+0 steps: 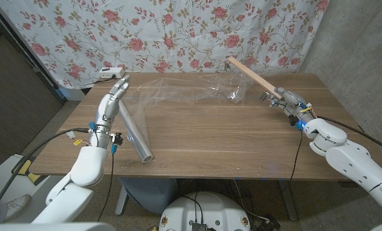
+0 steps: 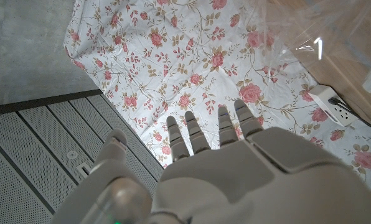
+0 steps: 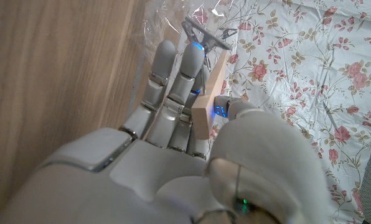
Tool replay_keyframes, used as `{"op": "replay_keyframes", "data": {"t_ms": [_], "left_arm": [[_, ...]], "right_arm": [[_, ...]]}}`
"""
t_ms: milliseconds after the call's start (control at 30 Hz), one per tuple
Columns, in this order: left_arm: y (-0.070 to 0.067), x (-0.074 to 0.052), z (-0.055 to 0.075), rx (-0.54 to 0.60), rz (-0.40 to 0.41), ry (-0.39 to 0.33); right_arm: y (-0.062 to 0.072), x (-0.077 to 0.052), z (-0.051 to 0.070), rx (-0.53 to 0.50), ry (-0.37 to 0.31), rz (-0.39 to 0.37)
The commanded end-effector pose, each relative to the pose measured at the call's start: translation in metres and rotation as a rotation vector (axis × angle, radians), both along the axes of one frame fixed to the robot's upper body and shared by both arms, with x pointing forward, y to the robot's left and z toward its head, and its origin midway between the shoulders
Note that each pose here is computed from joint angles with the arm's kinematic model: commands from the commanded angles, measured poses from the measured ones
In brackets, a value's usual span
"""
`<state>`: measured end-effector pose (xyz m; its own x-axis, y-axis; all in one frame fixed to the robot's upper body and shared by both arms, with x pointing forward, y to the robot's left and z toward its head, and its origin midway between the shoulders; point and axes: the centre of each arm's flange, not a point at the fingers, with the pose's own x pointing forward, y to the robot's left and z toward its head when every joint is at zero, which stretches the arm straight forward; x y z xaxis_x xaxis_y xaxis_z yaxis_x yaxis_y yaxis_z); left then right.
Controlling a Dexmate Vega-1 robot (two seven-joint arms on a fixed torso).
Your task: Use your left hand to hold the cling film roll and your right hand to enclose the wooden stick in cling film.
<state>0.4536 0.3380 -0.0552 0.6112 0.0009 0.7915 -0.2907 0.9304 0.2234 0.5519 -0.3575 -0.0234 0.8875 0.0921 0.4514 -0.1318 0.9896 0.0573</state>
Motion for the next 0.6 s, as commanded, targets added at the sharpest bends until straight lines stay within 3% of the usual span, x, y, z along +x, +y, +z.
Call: {"op": "replay_keyframes", "data": {"t_ms": [33, 133, 200, 233, 400, 600], "left_arm": [[0.013, 0.000, 0.018, 0.037, 0.042, -0.011], [0.013, 0.002, 0.018, 0.035, 0.047, 0.001], [0.011, 0.001, 0.018, 0.024, 0.099, -0.008], [0.013, 0.003, 0.019, 0.052, 0.068, -0.012], [0.016, 0.008, 0.023, 0.116, 0.119, 0.012], [0.018, 0.014, 0.020, 0.130, 0.118, 0.026]], "right_arm": [[0.001, -0.002, 0.006, -0.004, -0.020, 0.002], [0.000, -0.003, 0.006, -0.002, -0.023, 0.002], [0.000, -0.004, 0.005, -0.001, -0.024, 0.001], [-0.001, -0.004, 0.005, 0.000, -0.025, 0.002], [-0.002, -0.006, 0.006, -0.002, -0.029, 0.000], [-0.003, -0.009, 0.007, -0.007, -0.028, -0.002]]}}
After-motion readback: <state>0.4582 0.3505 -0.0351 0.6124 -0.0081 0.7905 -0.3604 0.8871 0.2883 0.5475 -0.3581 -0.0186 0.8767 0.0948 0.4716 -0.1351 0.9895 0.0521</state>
